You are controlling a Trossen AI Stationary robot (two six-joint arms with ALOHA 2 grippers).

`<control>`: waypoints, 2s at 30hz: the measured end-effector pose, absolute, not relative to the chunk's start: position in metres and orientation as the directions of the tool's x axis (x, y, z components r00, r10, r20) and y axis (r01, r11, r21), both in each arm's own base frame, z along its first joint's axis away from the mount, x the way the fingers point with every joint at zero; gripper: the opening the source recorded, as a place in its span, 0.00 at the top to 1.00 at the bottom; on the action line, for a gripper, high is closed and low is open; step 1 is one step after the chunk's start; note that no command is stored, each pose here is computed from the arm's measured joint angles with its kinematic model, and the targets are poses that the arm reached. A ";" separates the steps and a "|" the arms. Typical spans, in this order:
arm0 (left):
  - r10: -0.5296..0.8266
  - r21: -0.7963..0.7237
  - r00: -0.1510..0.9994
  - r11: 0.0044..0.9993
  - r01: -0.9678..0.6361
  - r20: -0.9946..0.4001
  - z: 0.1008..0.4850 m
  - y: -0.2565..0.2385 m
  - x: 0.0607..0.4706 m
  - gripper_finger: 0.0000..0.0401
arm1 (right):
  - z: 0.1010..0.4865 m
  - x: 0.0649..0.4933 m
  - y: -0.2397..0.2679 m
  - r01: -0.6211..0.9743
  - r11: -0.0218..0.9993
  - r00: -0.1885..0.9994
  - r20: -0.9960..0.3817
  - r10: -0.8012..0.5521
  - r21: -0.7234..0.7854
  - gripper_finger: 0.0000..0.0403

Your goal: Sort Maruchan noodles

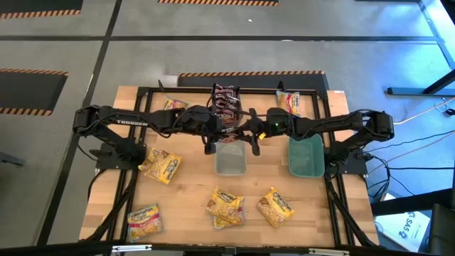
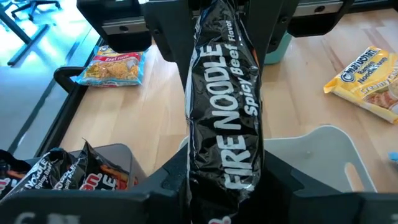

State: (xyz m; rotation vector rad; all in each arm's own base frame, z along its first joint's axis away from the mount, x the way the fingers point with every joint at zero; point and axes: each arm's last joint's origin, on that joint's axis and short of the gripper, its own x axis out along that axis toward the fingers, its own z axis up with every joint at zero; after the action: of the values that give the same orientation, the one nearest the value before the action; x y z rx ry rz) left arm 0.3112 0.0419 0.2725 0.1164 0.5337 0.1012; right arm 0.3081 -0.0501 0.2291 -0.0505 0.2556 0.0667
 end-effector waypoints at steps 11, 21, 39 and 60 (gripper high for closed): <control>0.253 0.262 0.823 0.956 -0.132 -0.509 0.270 0.055 0.310 0.72 | 0.255 0.274 -0.052 0.159 0.969 0.910 -0.351 -0.218 -0.191 0.31; 0.364 0.357 0.795 0.912 -0.199 -0.486 0.249 0.103 0.321 0.72 | 0.258 0.256 -0.054 0.291 0.917 0.818 -0.427 -0.386 -0.272 0.27; 0.254 0.198 0.797 0.965 -0.171 -0.548 0.233 0.136 0.313 0.72 | 0.250 0.259 -0.071 0.343 0.882 0.770 -0.440 -0.462 -0.324 0.29; 0.325 0.228 0.710 0.946 -0.232 -0.624 0.215 0.141 0.315 0.72 | 0.195 0.301 -0.109 0.388 0.874 0.774 -0.411 -0.481 -0.293 0.42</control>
State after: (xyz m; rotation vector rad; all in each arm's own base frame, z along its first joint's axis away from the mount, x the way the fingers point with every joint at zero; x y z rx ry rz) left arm 0.3147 0.1410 0.2153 0.1360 0.7172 0.3103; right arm 0.3010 -0.1088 0.1950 -0.1963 0.4963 -0.4738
